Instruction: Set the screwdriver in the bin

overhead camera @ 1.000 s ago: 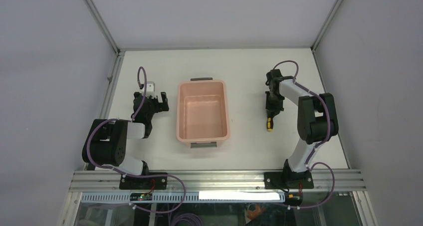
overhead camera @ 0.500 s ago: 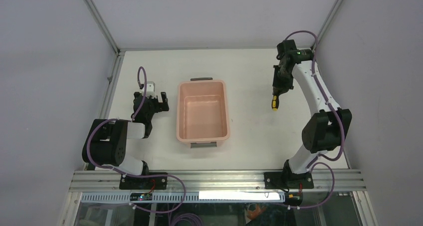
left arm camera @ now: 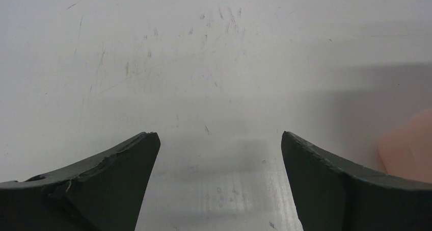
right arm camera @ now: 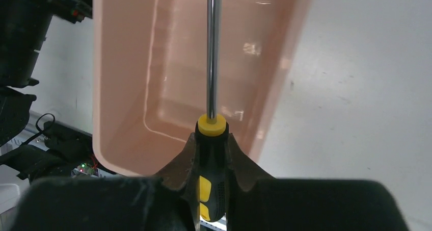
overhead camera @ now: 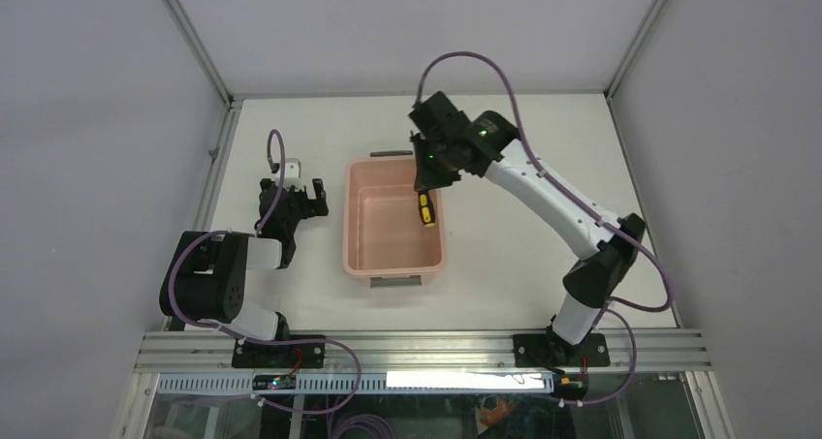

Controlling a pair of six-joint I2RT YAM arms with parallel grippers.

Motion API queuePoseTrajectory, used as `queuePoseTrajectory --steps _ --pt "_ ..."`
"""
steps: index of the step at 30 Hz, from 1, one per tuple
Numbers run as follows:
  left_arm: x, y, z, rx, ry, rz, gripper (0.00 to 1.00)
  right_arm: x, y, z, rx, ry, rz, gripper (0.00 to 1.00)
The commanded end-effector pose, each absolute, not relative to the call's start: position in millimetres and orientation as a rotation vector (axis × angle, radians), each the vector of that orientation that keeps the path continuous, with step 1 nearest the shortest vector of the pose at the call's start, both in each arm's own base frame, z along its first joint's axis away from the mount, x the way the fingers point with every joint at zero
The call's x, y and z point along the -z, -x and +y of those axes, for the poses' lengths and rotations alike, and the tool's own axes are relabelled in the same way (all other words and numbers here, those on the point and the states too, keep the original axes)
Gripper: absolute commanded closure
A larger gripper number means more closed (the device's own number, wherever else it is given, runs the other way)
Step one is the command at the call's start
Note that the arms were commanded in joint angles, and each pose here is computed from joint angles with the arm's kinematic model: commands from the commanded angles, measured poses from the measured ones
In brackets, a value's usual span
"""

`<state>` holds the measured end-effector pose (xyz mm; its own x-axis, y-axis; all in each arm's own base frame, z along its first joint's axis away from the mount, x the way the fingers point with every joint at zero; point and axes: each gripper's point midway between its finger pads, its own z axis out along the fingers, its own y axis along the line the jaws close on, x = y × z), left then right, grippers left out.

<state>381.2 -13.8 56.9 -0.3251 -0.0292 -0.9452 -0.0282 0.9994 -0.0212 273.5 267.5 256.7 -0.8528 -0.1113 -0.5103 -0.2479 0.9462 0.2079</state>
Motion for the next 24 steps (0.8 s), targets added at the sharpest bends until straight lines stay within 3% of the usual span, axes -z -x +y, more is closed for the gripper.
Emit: queuePoseTrajectory --steps 1,10,16,17,18,24 --pt "-79 -394 -12 0.012 0.046 1.822 0.01 -232 -280 333 -0.390 0.275 2.542 1.00" --pt "-79 -394 -13 0.013 0.046 1.821 0.01 -99 -256 376 -0.207 0.342 2.711 1.00" --pt "-80 -394 -13 0.013 0.046 1.821 0.01 -61 -253 367 -0.104 0.298 2.729 0.68" --pt "-80 -394 -12 0.012 0.047 1.820 0.01 -62 -254 366 -0.094 0.295 2.721 0.57" --pt "-79 -394 -13 0.014 0.045 1.821 0.01 -65 -254 364 -0.088 0.292 2.712 0.52" --pt "-79 -394 -13 0.013 0.046 1.822 0.01 -106 -262 364 -0.124 0.286 2.610 0.44"
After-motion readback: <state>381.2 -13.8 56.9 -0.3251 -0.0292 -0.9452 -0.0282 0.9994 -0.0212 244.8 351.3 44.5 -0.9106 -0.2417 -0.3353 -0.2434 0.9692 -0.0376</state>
